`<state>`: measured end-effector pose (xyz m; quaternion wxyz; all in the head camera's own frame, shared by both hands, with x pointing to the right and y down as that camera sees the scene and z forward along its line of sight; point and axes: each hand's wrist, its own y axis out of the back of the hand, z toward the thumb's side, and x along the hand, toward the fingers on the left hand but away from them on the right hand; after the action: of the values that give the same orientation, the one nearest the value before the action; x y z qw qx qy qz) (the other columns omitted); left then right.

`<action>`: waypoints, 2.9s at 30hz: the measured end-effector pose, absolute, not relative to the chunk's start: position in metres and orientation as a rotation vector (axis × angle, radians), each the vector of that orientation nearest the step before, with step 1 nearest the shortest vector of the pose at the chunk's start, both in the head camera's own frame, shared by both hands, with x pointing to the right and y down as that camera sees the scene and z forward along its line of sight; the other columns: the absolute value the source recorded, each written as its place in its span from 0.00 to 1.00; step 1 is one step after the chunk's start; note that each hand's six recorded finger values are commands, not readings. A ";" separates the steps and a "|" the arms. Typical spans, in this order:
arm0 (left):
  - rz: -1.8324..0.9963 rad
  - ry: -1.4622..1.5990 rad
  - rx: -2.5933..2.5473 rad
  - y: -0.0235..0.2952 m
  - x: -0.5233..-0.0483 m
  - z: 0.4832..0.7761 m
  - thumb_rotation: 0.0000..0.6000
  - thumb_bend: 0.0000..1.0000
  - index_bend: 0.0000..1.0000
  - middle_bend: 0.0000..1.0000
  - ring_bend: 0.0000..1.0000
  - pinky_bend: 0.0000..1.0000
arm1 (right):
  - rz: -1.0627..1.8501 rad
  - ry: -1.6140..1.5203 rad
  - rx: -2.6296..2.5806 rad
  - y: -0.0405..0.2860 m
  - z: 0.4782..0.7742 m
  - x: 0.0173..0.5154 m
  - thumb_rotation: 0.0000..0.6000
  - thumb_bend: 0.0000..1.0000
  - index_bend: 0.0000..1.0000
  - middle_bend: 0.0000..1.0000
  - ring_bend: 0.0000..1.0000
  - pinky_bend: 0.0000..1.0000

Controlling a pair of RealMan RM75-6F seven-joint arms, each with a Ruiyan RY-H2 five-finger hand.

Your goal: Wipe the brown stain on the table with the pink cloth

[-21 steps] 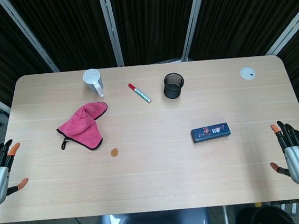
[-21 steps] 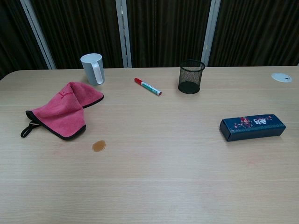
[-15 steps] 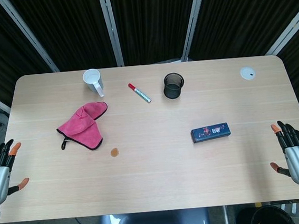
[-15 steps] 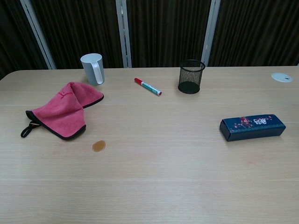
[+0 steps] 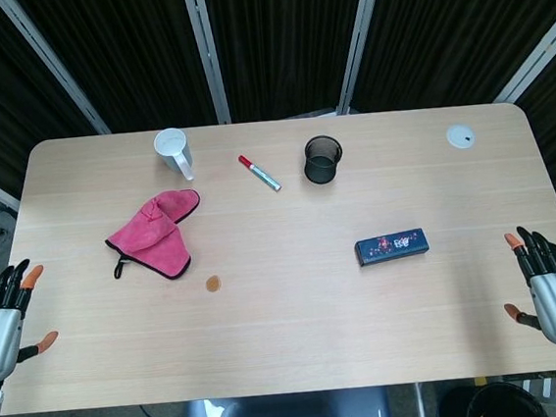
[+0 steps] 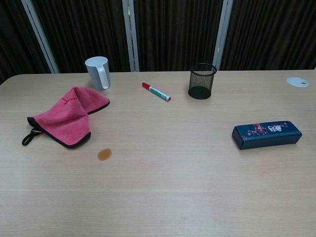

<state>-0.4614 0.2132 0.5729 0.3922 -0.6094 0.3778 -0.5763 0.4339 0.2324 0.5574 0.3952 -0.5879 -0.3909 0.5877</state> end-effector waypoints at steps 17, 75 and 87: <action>-1.482 0.917 -1.564 0.150 -0.433 0.592 1.00 0.00 0.06 0.00 0.00 0.09 | 1.495 -1.029 -1.499 0.232 0.555 0.444 1.00 0.00 0.00 0.00 0.00 0.14; -1.861 0.584 -1.656 0.026 -0.290 0.797 1.00 0.47 0.80 0.54 0.46 0.55 | 1.563 -1.065 -1.545 0.228 0.577 0.463 1.00 0.00 0.08 0.00 0.00 0.14; -1.689 0.669 -1.689 0.028 -0.269 0.784 1.00 0.50 0.88 0.62 0.53 0.62 | 1.540 -1.075 -1.542 0.227 0.574 0.460 1.00 0.00 0.08 0.00 0.00 0.14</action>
<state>-0.2691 0.0281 0.7839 0.3245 -0.6441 0.2551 -0.6440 0.4605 0.2271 0.5744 0.3481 -0.5948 -0.4148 0.5941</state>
